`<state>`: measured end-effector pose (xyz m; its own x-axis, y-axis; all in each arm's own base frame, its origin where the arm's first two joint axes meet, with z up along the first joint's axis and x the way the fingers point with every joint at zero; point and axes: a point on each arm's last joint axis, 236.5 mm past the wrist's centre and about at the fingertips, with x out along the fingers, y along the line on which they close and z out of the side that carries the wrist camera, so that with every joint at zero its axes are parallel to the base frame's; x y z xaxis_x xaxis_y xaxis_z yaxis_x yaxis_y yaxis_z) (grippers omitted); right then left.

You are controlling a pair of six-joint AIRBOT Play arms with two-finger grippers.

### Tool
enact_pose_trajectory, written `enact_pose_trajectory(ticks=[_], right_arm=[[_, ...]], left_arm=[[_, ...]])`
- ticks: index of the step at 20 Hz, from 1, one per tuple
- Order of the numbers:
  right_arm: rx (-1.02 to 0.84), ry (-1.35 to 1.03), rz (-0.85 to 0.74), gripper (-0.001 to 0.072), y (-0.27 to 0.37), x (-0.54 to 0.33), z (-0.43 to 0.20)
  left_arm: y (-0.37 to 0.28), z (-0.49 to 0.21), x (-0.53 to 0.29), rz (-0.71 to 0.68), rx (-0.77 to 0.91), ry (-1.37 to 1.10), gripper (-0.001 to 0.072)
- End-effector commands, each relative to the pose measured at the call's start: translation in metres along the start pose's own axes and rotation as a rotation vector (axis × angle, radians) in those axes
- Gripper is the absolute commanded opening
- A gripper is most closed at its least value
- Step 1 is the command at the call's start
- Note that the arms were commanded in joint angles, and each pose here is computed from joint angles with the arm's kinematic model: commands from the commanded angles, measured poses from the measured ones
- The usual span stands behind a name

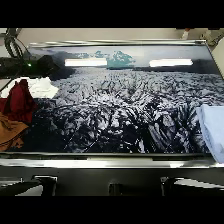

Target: Fold the clothes and pants, and hang the long-sleeved shirts on hangers.

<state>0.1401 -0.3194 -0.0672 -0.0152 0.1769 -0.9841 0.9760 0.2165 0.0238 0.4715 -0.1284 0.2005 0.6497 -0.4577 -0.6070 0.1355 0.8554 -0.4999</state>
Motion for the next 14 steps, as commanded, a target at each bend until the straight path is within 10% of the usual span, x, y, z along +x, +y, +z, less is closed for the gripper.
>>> enact_pose_trajectory(ticks=[1, 5, 14], right_arm=[[-0.003, -0.021, -0.05, 0.0052, -0.013, 0.005, 0.003], [-0.013, -0.027, 0.131, 0.0583, 0.031, -0.015, 0.005], [-0.099, -0.878, 0.824, 0.0609, 0.23, -0.382, 0.041]], left_arm=[[0.0, 0.0, 0.0, 0.0, 0.003, -0.001, 0.002], [-0.001, 0.004, 0.0, -0.001, 0.003, -0.015, 0.0021], [-0.013, 0.024, -0.014, -0.018, 0.037, -0.076, 0.002]])
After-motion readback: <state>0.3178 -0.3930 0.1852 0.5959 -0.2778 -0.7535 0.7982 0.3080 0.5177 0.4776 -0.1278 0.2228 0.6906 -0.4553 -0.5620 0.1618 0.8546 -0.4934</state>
